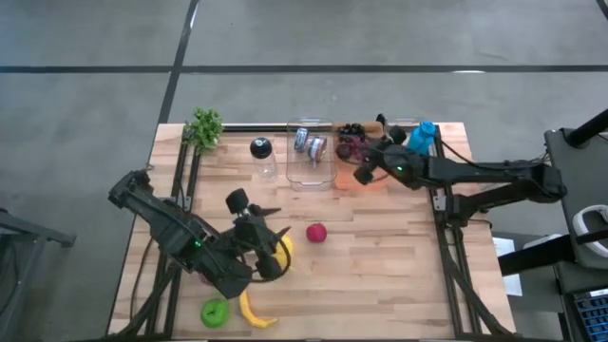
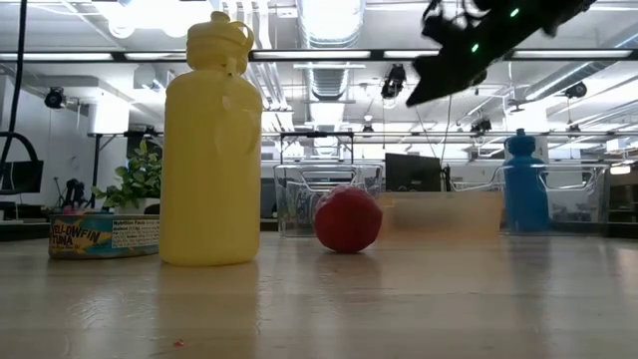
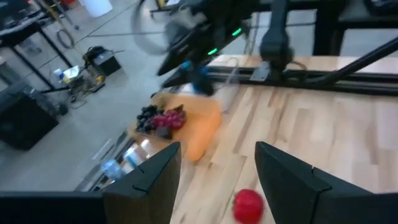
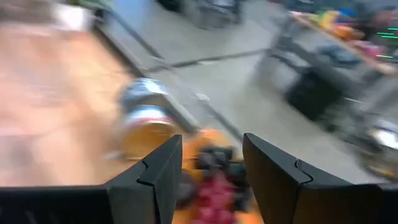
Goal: Pick & Place Food Item
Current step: Put the black tumbler into the right transparent bin
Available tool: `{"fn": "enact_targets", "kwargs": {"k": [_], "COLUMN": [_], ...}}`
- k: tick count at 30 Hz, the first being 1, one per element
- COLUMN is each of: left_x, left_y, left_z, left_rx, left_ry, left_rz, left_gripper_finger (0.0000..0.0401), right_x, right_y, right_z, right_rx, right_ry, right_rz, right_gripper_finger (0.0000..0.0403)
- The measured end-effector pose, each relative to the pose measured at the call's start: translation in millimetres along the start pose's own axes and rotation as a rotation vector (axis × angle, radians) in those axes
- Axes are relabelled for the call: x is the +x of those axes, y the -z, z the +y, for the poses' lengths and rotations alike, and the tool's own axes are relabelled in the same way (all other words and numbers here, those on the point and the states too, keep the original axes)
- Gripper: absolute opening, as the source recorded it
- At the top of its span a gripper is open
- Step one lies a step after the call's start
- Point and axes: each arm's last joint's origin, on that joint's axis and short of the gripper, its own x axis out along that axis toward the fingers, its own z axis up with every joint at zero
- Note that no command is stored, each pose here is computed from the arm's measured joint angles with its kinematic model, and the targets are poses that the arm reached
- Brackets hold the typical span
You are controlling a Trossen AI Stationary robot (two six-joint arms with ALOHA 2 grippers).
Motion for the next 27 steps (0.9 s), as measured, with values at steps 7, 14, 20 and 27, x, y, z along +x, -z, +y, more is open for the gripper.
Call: {"fn": "enact_targets", "kwargs": {"k": [7, 14, 20, 27], "left_x": [19.3, 61.8, 93.3, 119.8], "left_y": [0.4, -0.1, 2.5, 6.7], "left_z": [44.9, 95.6, 142.0, 186.5], "left_rx": [-0.105, -0.204, -0.253, -0.284], "left_ry": [-0.079, -0.139, -0.228, -0.307], "left_rz": [0.155, 0.388, 0.525, 0.592], "left_gripper_finger": [0.0210, 0.0205, 0.0204, 0.0204], "right_x": [-37.8, -57.4, -66.0, -67.4], "right_y": [-4.6, -5.4, -4.5, -4.9], "right_z": [10.2, 24.5, 34.6, 35.2], "right_rx": [0.044, 0.009, -0.044, -0.048], "right_ry": [-0.328, -0.499, -0.663, -0.671], "right_rz": [-0.053, -0.086, -0.102, -0.108], "right_gripper_finger": [0.0154, 0.0144, 0.0133, 0.0123]}}
